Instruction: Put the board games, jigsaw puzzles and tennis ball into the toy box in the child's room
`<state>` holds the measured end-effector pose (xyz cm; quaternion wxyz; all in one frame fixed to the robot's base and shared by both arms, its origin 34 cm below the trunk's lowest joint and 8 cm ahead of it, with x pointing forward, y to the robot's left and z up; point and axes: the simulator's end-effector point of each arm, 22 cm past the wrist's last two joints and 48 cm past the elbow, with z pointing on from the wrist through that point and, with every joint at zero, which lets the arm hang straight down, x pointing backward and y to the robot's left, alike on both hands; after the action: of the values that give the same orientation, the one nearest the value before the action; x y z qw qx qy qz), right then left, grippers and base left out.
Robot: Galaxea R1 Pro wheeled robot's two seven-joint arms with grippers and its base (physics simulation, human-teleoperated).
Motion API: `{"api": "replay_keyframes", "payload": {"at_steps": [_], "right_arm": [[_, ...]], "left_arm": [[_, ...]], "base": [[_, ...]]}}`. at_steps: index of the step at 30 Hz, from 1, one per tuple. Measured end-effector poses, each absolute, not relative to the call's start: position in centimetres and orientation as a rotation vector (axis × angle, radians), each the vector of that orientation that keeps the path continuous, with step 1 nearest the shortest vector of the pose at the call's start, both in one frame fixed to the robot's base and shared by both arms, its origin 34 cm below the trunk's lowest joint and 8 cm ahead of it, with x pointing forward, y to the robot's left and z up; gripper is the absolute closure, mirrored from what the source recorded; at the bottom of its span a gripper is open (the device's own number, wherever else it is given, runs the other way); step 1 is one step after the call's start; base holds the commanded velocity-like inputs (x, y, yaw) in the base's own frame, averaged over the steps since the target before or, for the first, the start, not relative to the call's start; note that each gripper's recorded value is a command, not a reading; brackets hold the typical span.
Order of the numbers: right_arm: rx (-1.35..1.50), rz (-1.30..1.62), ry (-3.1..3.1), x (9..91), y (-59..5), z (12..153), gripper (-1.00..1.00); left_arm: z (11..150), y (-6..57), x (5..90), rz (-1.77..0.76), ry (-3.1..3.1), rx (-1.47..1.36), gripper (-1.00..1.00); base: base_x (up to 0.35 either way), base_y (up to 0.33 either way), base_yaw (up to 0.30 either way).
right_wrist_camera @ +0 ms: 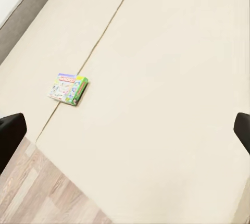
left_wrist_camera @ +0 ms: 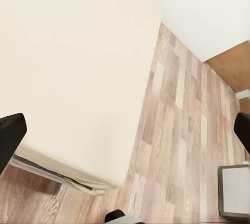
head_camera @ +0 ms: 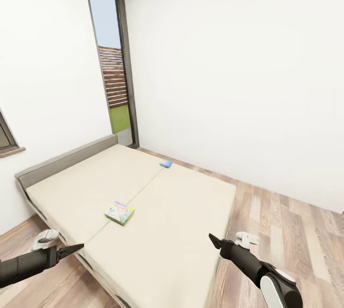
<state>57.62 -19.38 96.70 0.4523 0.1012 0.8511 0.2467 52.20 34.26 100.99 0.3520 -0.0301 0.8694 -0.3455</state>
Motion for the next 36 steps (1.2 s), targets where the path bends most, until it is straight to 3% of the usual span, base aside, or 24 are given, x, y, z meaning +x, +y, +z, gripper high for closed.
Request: {"api": "replay_keyframes", "payload": {"at_steps": [16,36], "right_arm": [[0.247,0.610,2.096,57.66,-19.37,97.00,-1.00],[0.245,0.609,2.087,57.69,-19.41,97.41,-1.00]], "left_arm": [[101.28,34.26,52.22,-0.893,2.243,-0.074,-1.00],[101.66,34.21,52.15,-0.896,2.234,-0.070,-1.00]], "base": [[0.057,0.108,-0.278],[0.002,0.202,-0.278]]}}
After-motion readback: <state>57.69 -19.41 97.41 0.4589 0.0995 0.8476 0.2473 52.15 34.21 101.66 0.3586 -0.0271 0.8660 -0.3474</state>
